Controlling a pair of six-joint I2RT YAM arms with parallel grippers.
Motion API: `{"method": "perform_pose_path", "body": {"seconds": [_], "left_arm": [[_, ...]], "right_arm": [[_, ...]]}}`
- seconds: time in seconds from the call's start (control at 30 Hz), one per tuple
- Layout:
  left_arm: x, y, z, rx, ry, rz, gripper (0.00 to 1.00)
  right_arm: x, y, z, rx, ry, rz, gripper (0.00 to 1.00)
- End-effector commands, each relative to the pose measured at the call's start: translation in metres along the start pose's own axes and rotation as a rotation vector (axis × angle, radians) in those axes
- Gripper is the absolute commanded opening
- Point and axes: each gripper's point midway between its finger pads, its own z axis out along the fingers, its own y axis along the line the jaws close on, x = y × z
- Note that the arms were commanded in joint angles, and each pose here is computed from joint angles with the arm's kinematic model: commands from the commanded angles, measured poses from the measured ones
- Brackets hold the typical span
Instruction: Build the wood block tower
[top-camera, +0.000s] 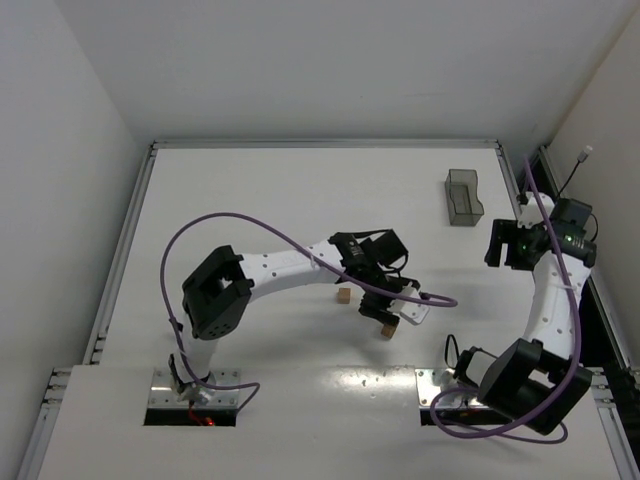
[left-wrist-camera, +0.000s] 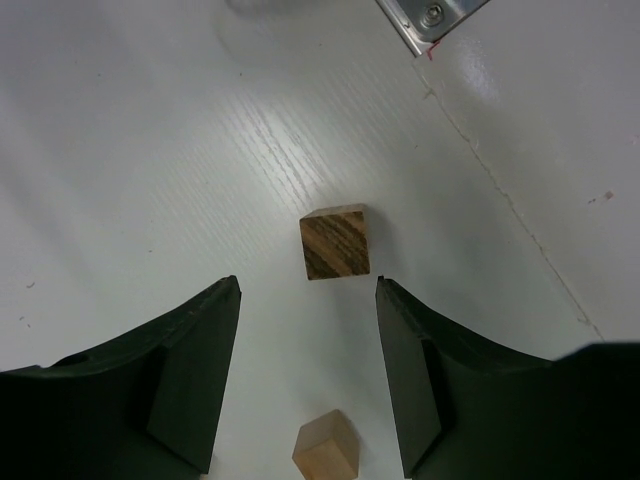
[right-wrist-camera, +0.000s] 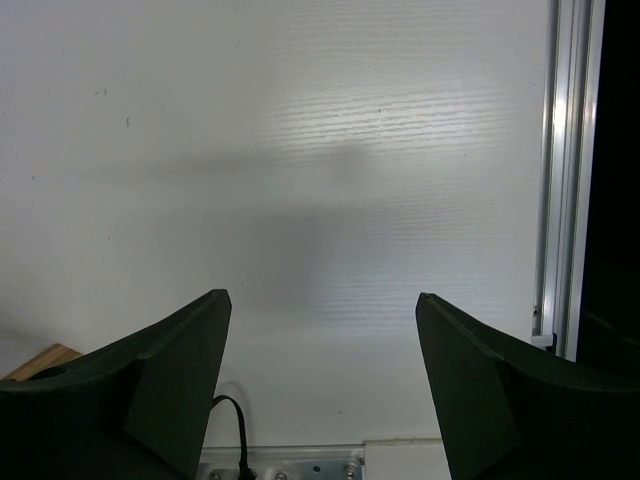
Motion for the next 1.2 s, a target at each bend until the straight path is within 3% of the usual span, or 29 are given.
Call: {"method": "perform_pose_path", "body": {"seconds": [0.0,0.9,1.07,1.17], "left_arm": [[-0.012,-0.002,0.010,0.025,-0.052,0.018,0.53],[0.004,-0.008,0.046,0.060,-0.045,-0.035,0.46],[0.009,-0.008,0.052,0.065,-0.041,-0.048,0.35],[0.009,-0.006,0.052,0.053,-0.035,-0.073,0.18]], "right_arm": [[-0.013,-0.002,-0.003,-0.012,-0.043,0.018,0.72],[-0.008,0.000,-0.001,-0.044,-0.032,0.032,0.72],[-0.007,0.000,0.002,-0.047,-0.023,0.035,0.72],[-0.007,0.000,0.002,-0.047,-0.023,0.026,0.72]]}}
